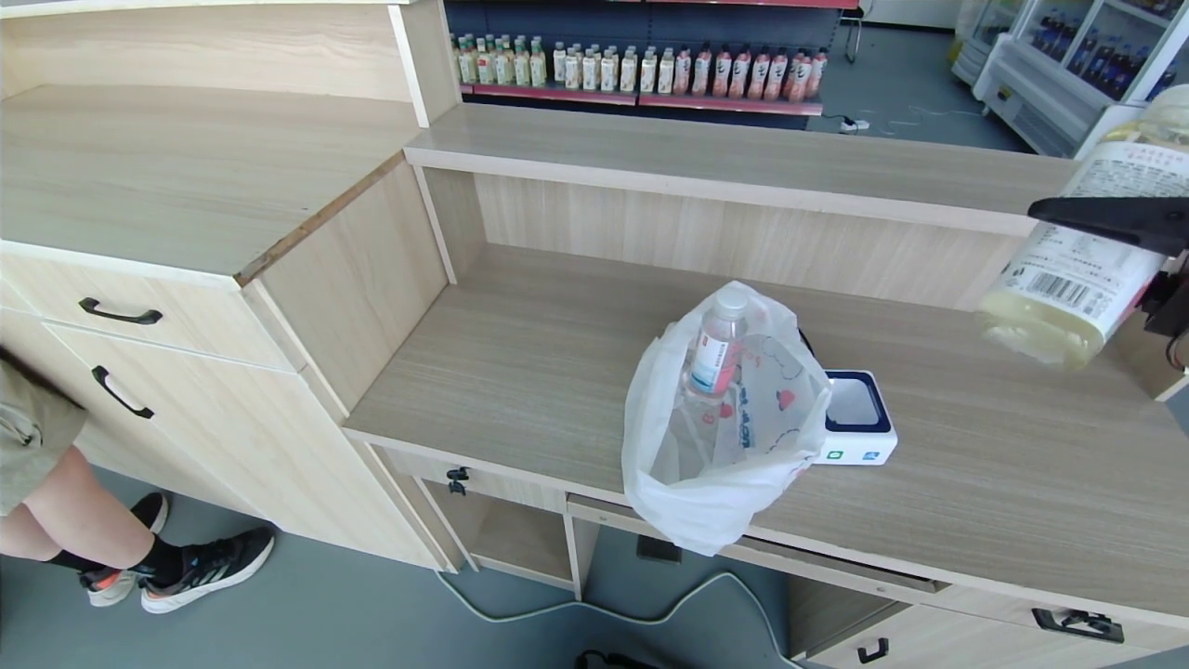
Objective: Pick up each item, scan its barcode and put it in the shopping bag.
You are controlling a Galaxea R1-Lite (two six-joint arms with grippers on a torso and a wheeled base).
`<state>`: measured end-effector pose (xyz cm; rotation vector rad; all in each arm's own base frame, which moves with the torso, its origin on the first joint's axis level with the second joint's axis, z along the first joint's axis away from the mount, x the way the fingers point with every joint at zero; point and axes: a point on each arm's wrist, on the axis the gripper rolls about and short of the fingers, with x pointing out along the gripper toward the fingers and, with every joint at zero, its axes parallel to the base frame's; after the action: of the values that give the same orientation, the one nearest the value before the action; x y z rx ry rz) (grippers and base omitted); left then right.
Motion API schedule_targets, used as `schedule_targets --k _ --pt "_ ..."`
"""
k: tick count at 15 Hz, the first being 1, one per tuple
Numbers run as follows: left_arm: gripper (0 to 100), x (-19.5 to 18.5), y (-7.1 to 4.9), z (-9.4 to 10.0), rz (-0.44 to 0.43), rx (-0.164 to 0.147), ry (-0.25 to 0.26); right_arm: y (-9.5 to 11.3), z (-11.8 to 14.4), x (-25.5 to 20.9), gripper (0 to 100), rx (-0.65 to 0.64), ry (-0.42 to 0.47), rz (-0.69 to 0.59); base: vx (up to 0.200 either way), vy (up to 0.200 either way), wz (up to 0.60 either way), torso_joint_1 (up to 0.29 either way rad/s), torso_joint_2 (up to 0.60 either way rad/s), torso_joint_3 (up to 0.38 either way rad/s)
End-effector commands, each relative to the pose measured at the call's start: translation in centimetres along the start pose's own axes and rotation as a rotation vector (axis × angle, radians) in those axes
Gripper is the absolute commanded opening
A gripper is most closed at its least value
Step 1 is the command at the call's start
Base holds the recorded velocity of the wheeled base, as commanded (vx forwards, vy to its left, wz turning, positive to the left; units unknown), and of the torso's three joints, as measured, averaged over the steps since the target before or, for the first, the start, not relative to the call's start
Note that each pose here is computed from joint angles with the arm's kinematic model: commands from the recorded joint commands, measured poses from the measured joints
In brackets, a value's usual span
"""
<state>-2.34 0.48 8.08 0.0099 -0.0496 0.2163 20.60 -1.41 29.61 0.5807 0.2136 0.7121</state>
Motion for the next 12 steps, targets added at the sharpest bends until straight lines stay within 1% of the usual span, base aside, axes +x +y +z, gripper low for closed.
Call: schedule_targets --k 1,4,5,8,9,12 --pt "100 0.0 0.0 0.0 0.000 0.000 -0.001 4.6 -1.1 -1.2 0 -0.074 0.011 0.134 0.000 0.000 0.00 0.000 0.00 0.000" --pt "100 0.0 0.0 0.0 0.000 0.000 -0.001 5.5 -3.0 -1.7 0 -0.196 0.038 0.181 0.000 0.000 0.00 0.000 0.00 0.000" --pt "100 0.0 0.0 0.0 0.000 0.000 -0.001 6.3 -3.9 -1.8 0 -0.252 0.057 0.232 0.000 0.000 0.00 0.000 0.00 0.000" --pt "100 0.0 0.0 0.0 0.000 0.000 -0.001 7.8 -4.4 -2.2 0 -0.291 0.069 0.314 0.000 0.000 0.00 0.000 0.00 0.000" --pt "100 0.0 0.0 0.0 0.000 0.000 -0.001 8.4 -4.8 -2.0 0 -0.295 0.088 0.361 0.000 0.000 0.00 0.000 0.00 0.000" --pt "100 0.0 0.0 0.0 0.000 0.000 -0.001 9.0 -5.9 -2.3 0 -0.337 0.108 0.415 0.000 0.000 0.00 0.000 0.00 0.000"
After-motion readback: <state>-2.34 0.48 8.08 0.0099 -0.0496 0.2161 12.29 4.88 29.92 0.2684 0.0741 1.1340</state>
